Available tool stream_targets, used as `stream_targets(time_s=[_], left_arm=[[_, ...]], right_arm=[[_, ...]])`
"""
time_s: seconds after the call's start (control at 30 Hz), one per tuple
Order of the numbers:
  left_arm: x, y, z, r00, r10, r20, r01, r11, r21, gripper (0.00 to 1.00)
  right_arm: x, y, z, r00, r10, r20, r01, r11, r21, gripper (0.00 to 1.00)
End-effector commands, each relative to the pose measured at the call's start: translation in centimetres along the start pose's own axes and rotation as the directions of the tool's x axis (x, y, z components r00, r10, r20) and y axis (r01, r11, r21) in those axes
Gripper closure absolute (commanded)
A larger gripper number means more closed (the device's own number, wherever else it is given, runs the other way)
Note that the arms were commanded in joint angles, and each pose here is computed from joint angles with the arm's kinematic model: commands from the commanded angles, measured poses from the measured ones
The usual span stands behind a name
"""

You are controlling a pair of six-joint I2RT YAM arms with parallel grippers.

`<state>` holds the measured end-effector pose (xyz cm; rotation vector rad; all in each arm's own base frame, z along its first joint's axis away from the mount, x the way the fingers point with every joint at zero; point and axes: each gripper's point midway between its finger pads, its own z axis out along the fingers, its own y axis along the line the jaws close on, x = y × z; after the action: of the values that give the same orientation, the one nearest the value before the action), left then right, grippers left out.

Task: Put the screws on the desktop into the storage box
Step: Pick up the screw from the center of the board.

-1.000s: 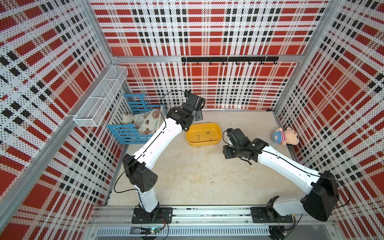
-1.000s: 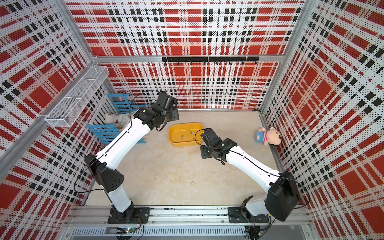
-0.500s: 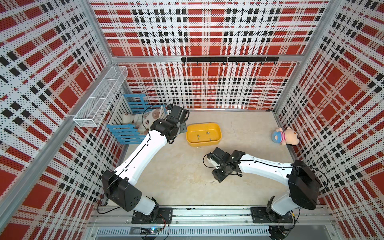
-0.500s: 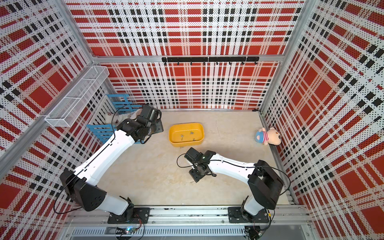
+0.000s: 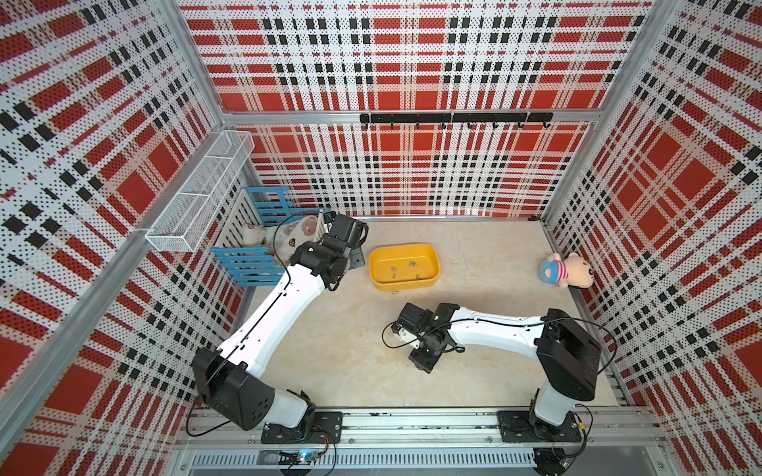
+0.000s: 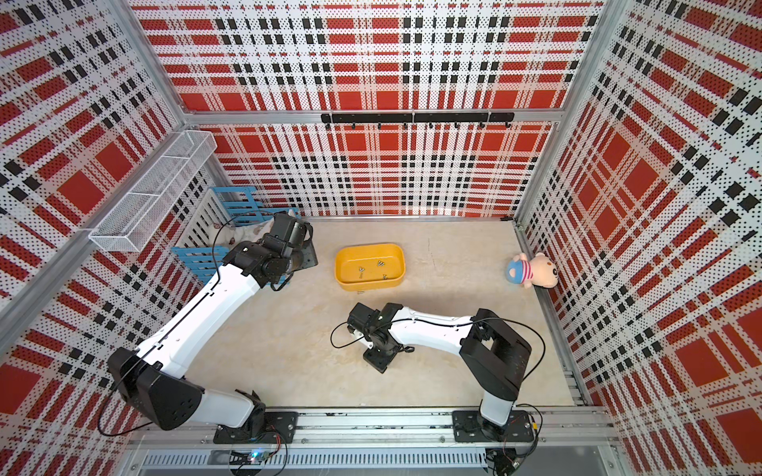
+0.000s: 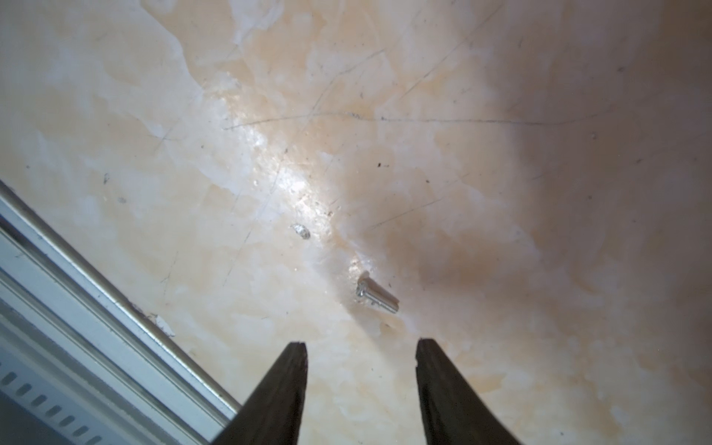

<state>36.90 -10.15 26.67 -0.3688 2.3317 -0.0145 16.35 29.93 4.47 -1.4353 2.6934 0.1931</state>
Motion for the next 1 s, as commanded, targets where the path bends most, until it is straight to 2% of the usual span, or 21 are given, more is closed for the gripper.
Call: stream_targets(time_s=[0.0,0.67,0.97], left_arm=[[-0.7,0.3,-0.8,0.999,-0.021,0.03,0.02,1.0,0.014,0.37],[-1.1,0.4,-0.6,0.999,-0.014,0.031,0.014,1.0,0.014,0.37],[-1.3,0.4,-0.8,0.999,-0.018,0.036,0.017,1.0,0.015,0.37]], right_arm=[[0.2,0.0,0.4,0.999,-0.037,-0.032,0.038,0.999,0.009,0.48],[-0.2,-0.2,2.4,0.996,-0.058,-0.062,0.059,0.998,0.018,0.55],[-0.2,-0.3,3.1,0.996,-0.045,-0.073,0.047,0.999,0.023,0.66]])
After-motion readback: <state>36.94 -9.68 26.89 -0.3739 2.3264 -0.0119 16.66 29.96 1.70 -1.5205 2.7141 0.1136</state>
